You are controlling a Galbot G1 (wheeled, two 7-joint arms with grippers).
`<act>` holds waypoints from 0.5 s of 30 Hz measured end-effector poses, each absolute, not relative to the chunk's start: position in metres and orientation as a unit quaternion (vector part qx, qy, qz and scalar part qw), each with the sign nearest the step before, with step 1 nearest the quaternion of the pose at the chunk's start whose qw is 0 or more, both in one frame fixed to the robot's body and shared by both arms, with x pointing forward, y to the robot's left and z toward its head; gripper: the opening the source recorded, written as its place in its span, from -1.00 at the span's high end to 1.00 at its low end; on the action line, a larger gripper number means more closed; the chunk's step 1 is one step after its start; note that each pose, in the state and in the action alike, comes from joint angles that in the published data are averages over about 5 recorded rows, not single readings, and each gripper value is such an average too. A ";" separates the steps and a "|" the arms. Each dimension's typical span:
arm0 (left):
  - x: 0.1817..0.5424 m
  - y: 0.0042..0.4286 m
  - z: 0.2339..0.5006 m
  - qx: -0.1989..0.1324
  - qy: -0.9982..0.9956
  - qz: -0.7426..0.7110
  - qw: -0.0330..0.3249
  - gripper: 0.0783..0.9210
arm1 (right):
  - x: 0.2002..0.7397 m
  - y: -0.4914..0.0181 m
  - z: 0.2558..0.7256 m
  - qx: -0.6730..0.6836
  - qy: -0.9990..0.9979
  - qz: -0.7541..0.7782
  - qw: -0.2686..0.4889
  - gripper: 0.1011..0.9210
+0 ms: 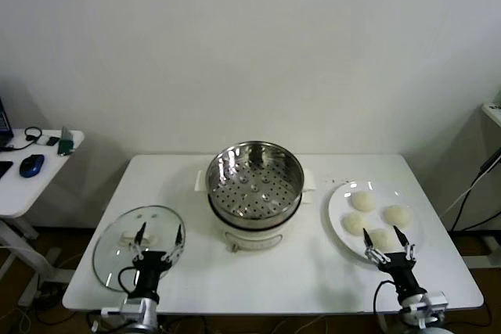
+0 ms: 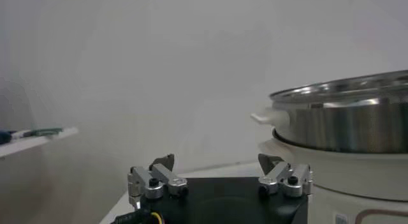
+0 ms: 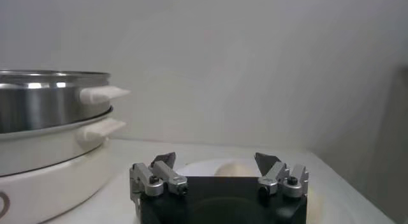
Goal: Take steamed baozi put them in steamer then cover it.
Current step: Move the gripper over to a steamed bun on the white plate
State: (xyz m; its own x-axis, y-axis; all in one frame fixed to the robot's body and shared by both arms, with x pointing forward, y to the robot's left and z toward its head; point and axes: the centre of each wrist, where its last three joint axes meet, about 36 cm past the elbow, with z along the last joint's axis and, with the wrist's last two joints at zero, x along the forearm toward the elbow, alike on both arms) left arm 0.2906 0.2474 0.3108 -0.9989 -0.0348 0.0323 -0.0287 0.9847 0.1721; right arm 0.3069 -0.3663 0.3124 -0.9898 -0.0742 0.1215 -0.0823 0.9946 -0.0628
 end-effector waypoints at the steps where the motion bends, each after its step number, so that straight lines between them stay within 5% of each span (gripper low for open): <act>1: 0.290 0.247 0.311 0.016 -0.996 -0.087 0.017 -0.77 | 0.309 -0.368 0.314 0.043 -0.997 0.038 0.060 -0.76; 15: 0.294 0.238 0.312 0.007 -0.995 -0.100 0.006 -0.77 | 0.397 -0.461 0.399 0.213 -0.936 0.240 0.147 -0.76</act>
State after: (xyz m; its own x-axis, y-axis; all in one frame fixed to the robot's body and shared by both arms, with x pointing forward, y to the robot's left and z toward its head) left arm 0.2943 0.2381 0.3118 -0.9999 -0.0142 0.0097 -0.0119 0.9799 0.1993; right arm 0.3970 -0.4610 0.3993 -0.8663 -0.3285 0.3764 -0.4689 0.7945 -0.3859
